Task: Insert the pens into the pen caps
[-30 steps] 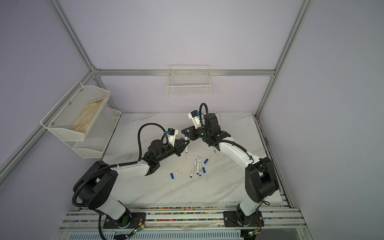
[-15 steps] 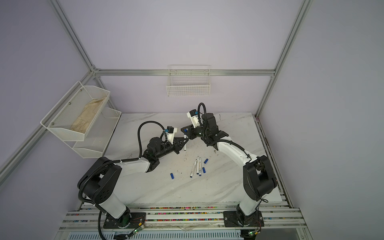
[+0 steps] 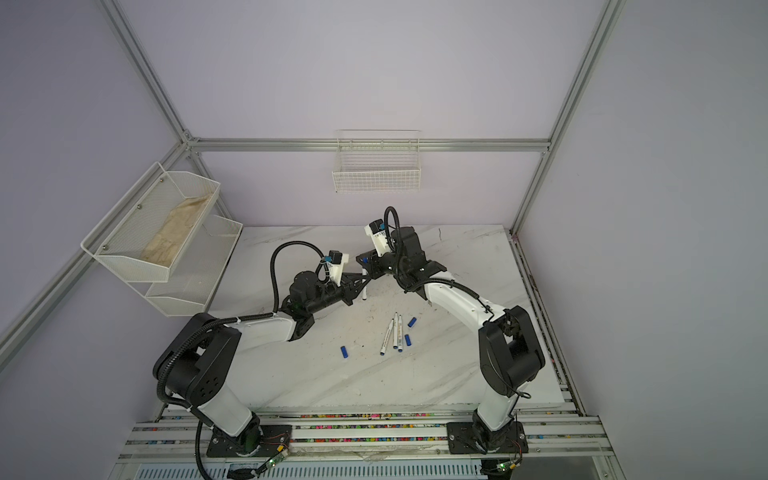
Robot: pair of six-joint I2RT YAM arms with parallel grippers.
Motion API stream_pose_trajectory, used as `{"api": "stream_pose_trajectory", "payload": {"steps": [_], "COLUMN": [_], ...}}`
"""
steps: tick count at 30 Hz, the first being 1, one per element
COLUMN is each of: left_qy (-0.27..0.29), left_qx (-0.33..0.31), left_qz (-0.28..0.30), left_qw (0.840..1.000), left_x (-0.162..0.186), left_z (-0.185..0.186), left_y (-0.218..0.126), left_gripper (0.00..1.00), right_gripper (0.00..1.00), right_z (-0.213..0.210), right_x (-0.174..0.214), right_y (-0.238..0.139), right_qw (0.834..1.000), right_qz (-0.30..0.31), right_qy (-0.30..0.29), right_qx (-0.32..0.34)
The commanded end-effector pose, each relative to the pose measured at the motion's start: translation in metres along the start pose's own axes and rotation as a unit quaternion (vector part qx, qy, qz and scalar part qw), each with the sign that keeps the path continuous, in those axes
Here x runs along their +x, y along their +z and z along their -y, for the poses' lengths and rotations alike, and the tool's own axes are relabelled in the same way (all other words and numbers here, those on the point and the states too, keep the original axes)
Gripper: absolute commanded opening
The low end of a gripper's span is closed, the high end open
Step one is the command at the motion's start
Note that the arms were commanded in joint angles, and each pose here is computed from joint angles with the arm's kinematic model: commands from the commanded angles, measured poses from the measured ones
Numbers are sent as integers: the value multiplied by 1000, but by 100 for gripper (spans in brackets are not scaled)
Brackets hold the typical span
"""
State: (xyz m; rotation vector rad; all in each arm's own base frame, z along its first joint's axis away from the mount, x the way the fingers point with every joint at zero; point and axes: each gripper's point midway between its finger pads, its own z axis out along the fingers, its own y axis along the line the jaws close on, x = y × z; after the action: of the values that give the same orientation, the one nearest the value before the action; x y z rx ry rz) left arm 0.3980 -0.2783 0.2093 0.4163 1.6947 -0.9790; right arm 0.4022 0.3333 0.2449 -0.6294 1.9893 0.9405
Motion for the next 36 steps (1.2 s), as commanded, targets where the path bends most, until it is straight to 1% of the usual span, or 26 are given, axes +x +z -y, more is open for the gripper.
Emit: {"api": "stream_pose_trajectory", "payload": {"steps": [1,3,6,8,9,12,16,18,19,21,24,26,28,31,34,36], "left_qy": [38,35,35,37,39,47,56,62,65,70,78,79,79,72,48,23], "left_qx": [-169,-170,-176,-183,-187,-195,-203,-205,-203,-200,-195,-193,-194,-195,-190,-187], "left_qz": [326,318,307,303,301,296,292,288,286,279,266,256,244,219,192,173], "left_qw": [930,932,935,935,934,934,933,933,934,937,941,944,947,954,962,967], "left_x": [-214,-208,-201,-200,-201,-201,-201,-199,-199,-197,-191,-186,-178,-161,-137,-116], "left_z": [-63,-64,-66,-69,-71,-73,-74,-73,-71,-69,-64,-63,-62,-64,-66,-68], "left_y": [-82,-80,-77,-76,-76,-74,-73,-72,-71,-66,-58,-51,-43,-32,-22,-17], "left_gripper": [0,0,0,0,0,0,0,0,0,0,0,0,0,0,0,0], "right_gripper": [0,0,0,0,0,0,0,0,0,0,0,0,0,0,0,0], "right_z": [26,24,21,18,16,20,42,45,46,42,37,35,33,32,34,38], "right_x": [117,121,153,168,172,166,143,138,139,152,173,183,183,168,151,143], "right_y": [-18,-14,-4,0,0,-2,-10,-11,-9,-5,2,4,4,2,-1,-2], "right_qw": [975,973,963,957,955,959,964,964,964,959,953,950,950,958,963,965], "right_qz": [-189,-197,-252,-275,-281,-265,-216,-205,-205,-225,-262,-277,-276,-252,-226,-214], "right_qy": [117,114,74,59,61,79,150,164,166,165,137,132,133,129,141,147], "right_qx": [24,28,64,76,71,63,47,40,42,41,61,63,56,51,38,34]}}
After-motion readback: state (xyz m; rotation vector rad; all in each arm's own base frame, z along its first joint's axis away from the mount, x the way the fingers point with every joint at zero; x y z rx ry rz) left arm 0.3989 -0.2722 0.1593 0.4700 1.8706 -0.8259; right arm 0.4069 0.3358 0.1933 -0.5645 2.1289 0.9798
